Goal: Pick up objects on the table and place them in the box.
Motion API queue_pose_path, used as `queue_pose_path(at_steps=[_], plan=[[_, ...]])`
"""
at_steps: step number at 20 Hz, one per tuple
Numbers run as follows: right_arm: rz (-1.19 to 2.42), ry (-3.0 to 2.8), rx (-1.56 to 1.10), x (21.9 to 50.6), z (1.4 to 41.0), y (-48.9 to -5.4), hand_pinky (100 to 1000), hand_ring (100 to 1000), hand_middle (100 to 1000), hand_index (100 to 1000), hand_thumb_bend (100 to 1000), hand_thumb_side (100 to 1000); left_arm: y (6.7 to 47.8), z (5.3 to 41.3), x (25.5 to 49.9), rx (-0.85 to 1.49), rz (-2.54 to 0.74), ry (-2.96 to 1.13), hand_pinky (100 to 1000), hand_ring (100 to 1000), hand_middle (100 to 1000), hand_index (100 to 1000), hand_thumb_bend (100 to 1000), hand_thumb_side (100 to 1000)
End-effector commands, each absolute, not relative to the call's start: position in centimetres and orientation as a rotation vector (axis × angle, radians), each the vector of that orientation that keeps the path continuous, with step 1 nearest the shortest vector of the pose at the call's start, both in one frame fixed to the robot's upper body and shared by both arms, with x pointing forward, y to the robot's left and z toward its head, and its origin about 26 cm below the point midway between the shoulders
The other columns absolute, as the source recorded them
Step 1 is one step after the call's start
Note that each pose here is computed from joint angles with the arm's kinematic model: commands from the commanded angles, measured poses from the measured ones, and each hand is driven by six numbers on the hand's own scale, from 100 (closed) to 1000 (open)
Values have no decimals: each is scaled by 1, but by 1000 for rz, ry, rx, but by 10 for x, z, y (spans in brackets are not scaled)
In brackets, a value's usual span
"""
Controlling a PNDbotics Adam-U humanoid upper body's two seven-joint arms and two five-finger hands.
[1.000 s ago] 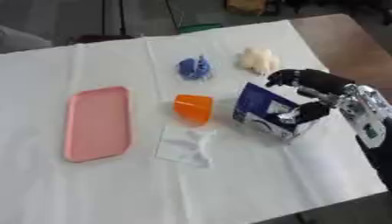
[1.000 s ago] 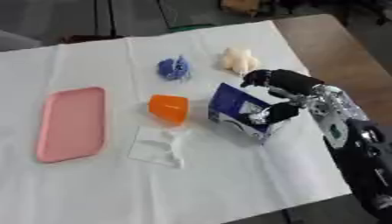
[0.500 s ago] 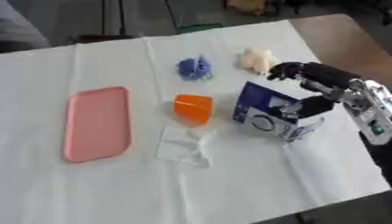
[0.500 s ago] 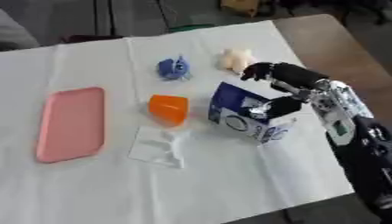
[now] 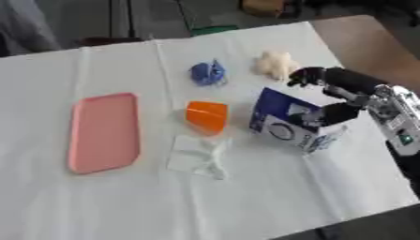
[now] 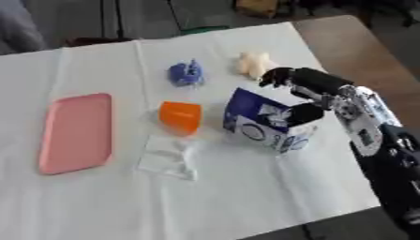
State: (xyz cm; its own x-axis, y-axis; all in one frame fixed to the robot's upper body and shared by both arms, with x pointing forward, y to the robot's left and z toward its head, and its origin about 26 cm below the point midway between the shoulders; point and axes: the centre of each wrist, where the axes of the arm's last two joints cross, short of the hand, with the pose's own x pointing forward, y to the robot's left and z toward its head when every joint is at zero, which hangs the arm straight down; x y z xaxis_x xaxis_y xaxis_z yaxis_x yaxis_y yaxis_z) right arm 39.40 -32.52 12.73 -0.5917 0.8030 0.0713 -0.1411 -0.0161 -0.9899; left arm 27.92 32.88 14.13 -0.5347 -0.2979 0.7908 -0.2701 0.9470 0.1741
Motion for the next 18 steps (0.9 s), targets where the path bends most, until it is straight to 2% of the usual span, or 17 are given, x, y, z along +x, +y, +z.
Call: queue_pose_path(at_steps=[1,18], plan=[[1718,-1537,-749,395,139,-332,802,789,903,893,626,889,331,148,279,410,-59,-2178,623,627,710,838,170,904],[1751,-1426,-741,397,113,-338,808,808,900,890,627,905,331,148,279,406,-63,-2179,623,629,712,839,169,902]])
